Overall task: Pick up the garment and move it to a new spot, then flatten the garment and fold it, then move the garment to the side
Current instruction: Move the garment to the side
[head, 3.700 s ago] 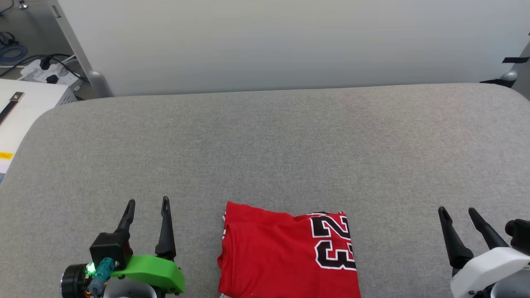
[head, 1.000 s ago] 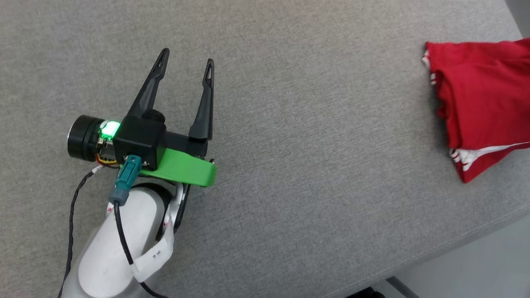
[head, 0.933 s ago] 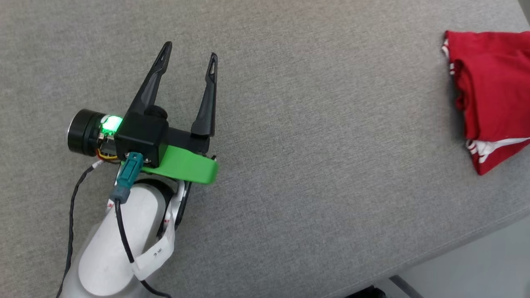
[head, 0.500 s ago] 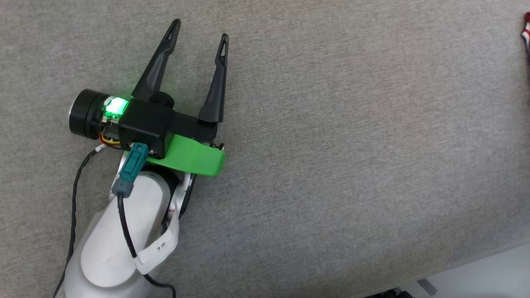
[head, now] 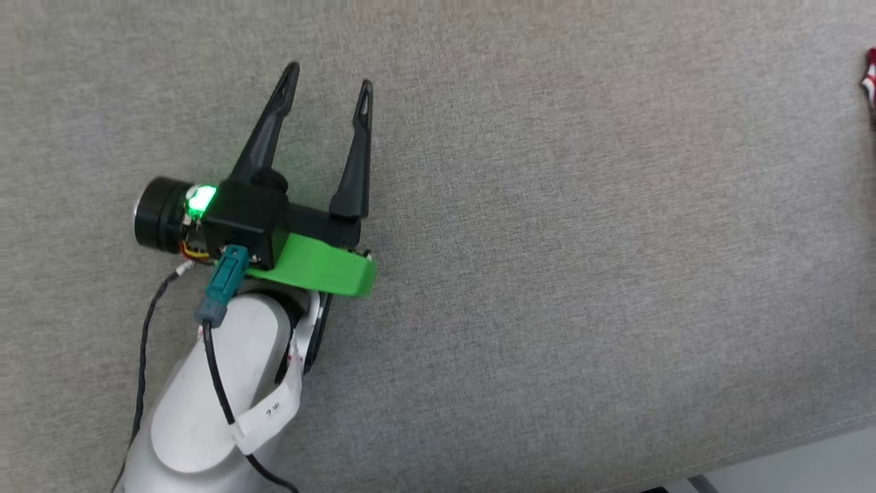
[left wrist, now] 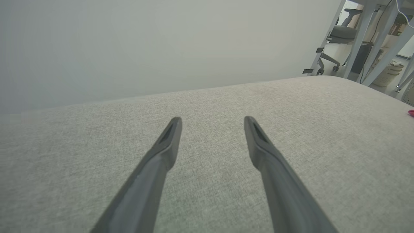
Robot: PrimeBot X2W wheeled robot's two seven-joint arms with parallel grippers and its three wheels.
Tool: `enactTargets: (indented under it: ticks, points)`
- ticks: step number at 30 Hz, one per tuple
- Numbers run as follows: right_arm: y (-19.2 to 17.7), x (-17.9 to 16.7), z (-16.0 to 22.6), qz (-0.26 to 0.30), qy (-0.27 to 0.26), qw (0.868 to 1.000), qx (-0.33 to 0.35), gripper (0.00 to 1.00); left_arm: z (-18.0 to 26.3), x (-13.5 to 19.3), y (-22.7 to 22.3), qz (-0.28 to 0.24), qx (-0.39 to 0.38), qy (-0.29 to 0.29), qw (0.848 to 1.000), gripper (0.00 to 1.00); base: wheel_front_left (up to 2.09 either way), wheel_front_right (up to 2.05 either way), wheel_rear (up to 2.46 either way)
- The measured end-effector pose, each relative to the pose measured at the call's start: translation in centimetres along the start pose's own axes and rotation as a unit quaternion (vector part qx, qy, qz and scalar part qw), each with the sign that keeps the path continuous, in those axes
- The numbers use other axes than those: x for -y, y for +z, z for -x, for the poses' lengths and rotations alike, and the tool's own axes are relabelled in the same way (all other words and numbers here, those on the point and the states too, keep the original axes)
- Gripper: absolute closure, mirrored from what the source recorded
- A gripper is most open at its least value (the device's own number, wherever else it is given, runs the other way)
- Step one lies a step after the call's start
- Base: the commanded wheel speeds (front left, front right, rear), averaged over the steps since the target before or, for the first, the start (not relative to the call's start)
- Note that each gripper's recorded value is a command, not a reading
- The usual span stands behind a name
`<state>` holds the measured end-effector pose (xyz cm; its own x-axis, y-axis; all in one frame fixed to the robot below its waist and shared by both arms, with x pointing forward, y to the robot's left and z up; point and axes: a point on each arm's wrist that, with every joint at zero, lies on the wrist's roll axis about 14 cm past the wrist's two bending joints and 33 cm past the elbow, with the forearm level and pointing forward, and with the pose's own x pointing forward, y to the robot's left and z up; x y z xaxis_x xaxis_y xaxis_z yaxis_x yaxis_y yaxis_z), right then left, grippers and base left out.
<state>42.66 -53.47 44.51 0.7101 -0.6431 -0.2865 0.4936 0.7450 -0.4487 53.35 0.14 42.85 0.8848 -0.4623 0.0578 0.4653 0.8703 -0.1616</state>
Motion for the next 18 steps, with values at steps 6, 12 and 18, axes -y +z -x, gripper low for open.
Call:
enactTargets:
  ticks: [6, 12, 18]
  points:
    - [2.2, -1.0, 2.9, -0.043, 0.013, 0.996, 0.072, 0.00, 2.5, -0.2, 1.0, 0.002, -0.009, 0.026, 1.000, 0.00, 0.00, 0.00, 0.00]
    - [0.7, -3.9, 9.1, -0.090, 0.057, 0.989, 0.102, 0.00, 6.7, -0.5, 3.1, -0.001, -0.017, 0.065, 0.998, 0.00, 0.00, 0.00, 0.00]
    - [0.8, -7.7, 13.7, -0.135, 0.114, 0.976, 0.124, 0.00, 9.6, -0.5, 5.1, -0.005, -0.008, 0.088, 0.996, 0.00, 0.00, 0.00, 0.00]
